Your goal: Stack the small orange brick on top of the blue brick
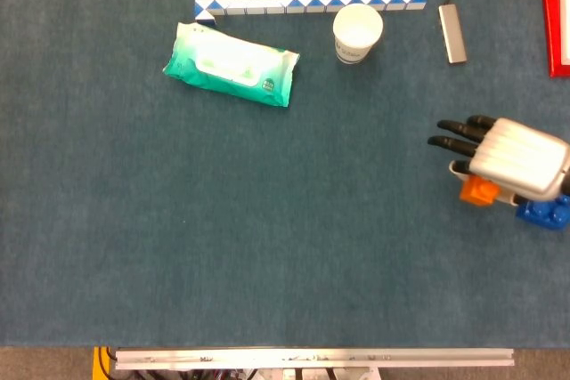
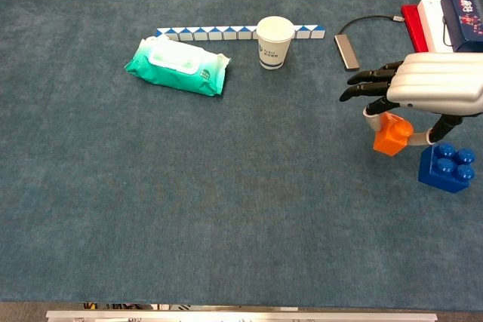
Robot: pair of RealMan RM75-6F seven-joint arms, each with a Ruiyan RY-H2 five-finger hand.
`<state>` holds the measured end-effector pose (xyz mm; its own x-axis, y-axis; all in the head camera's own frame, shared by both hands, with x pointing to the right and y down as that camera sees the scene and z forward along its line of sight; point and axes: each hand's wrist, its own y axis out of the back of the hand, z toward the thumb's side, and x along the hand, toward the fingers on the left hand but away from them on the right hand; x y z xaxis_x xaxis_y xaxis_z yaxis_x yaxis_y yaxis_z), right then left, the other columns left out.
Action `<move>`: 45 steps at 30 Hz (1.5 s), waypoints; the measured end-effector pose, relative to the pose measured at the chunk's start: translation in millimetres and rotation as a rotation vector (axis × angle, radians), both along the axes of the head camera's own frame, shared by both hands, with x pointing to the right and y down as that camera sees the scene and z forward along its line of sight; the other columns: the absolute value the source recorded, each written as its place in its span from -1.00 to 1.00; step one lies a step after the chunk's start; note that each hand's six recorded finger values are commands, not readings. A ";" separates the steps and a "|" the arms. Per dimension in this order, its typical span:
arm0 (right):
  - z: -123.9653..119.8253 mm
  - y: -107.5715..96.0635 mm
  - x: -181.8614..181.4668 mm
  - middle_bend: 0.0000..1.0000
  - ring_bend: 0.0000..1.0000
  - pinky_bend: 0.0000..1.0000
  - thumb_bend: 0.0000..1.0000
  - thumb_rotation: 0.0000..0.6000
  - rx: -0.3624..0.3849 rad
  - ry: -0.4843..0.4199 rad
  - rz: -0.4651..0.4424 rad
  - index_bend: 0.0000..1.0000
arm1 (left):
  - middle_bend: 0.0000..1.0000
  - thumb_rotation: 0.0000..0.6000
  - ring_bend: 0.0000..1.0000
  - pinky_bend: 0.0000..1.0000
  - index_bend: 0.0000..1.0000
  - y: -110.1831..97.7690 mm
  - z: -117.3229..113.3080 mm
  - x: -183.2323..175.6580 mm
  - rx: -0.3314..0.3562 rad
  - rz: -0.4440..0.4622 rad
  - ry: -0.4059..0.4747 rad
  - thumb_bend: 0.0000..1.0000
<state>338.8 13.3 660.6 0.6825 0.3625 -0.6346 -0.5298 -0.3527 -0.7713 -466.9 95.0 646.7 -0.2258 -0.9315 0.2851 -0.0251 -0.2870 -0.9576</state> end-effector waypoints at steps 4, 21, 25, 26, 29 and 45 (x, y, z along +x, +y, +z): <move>-1.8 4.7 8.4 -0.76 -0.92 -0.55 -0.48 1.00 -0.006 0.014 0.008 0.01 | -0.03 1.00 -0.25 -0.08 -0.10 0.1 3.4 2.8 -0.005 0.010 -0.001 -0.68; -6.1 11.9 31.6 -0.76 -0.92 -0.55 -0.47 1.00 0.009 0.020 -0.011 0.03 | -0.03 1.00 -0.25 -0.08 -0.09 0.6 21.5 9.5 -0.048 0.034 -0.010 -0.68; -6.6 12.4 38.8 -0.76 -0.92 -0.55 -0.47 1.00 0.011 0.026 -0.018 0.03 | -0.03 1.00 -0.25 -0.08 -0.08 0.0 24.4 9.2 -0.052 0.029 -0.014 -0.68; -6.7 12.2 40.6 -0.76 -0.92 -0.55 -0.47 1.00 0.011 0.027 -0.018 0.03 | -0.03 1.00 -0.25 -0.08 -0.08 -0.3 25.1 9.0 -0.052 0.028 -0.016 -0.68; -7.1 11.3 46.2 -0.76 -0.92 -0.55 -0.47 1.00 0.014 0.034 -0.015 0.03 | -0.03 1.00 -0.25 -0.08 -0.08 -0.7 26.9 9.0 -0.054 0.025 -0.020 -0.68; -0.2 11.0 73.5 -0.76 -0.92 -0.55 -0.47 1.00 0.030 0.070 0.006 0.03 | -0.03 1.00 -0.25 -0.08 -0.08 -1.1 34.5 11.0 -0.069 0.019 -0.030 -0.68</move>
